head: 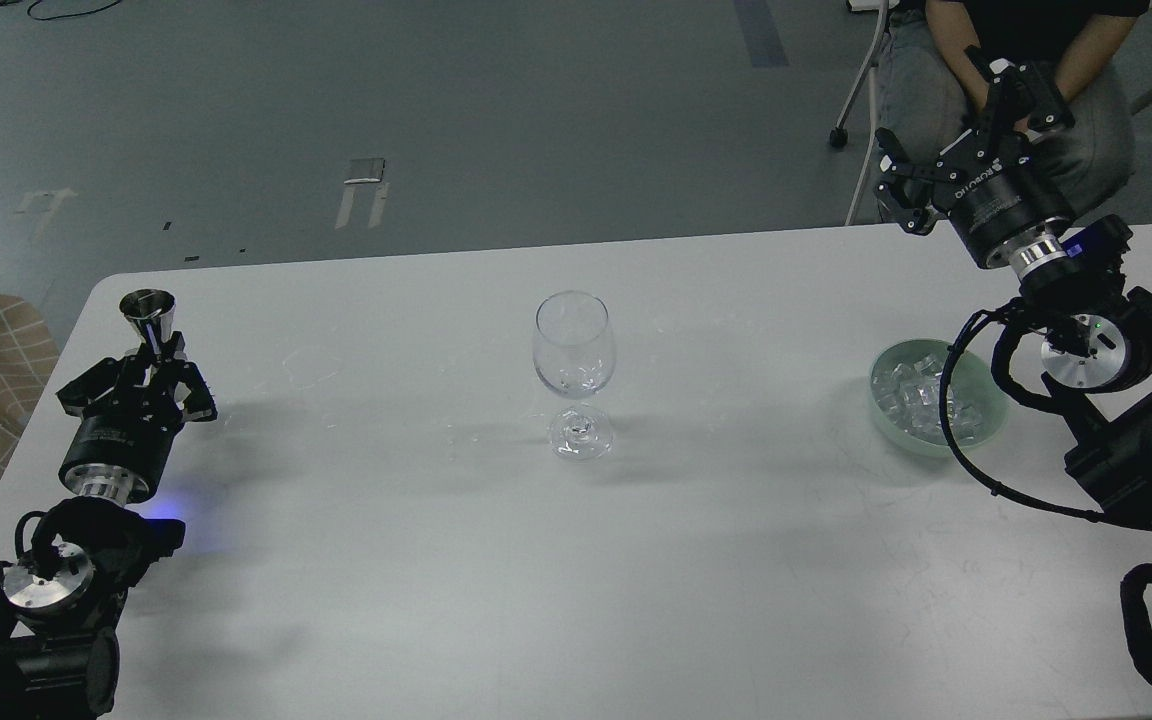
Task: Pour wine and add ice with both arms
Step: 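Lift the metal jigger upright with the left gripper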
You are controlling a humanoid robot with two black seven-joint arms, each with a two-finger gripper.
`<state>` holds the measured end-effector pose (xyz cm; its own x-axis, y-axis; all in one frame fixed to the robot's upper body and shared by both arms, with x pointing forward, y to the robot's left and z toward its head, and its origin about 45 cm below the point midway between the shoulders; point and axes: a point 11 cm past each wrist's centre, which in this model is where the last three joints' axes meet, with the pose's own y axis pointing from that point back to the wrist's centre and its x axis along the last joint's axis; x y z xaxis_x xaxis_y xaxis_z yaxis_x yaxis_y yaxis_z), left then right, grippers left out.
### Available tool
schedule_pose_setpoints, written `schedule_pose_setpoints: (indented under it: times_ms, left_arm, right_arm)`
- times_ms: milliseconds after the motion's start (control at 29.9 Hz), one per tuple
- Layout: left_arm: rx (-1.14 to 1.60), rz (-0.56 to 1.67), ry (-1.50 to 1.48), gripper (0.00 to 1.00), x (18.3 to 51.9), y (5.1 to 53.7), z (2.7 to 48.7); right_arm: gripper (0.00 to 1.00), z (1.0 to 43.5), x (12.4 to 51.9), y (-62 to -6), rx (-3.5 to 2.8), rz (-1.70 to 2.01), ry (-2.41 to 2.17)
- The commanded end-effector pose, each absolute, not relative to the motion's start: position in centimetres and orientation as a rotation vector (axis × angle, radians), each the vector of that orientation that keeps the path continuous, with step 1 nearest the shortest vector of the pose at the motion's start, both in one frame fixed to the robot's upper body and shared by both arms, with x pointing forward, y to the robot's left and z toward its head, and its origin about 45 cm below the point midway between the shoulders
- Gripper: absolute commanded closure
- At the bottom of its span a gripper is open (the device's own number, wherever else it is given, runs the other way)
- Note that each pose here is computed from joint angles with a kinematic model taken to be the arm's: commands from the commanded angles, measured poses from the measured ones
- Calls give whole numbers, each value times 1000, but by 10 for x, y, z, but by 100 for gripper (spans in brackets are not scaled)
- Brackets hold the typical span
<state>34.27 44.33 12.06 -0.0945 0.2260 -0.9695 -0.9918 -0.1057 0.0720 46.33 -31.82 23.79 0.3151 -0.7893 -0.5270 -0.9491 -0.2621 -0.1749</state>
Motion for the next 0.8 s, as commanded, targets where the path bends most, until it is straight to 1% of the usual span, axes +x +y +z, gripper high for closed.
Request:
schedule_pose_setpoints:
  times_ms: [0, 167, 334, 468, 768]
  left_arm:
    - [-1063, 1443, 1046, 85, 343, 443, 121]
    - [-1065, 1440, 1043, 90, 344, 443, 122]
    - [-1069, 1443, 1040, 97, 344, 443, 122]
    - [-1073, 1445, 1034, 100, 345, 443, 123]
    - [-1080, 1465, 1020, 100, 343, 446, 122]
  right_arm:
    - [0, 238, 463, -317, -2127, 468, 1533]
    - [0, 238, 464, -318, -2127, 466, 1535]
    - [0, 241, 465, -317, -2128, 462, 1532]
    - [0, 241, 465, -318, -2129, 461, 1533]
    - [0, 241, 465, -317, -2129, 460, 1531]
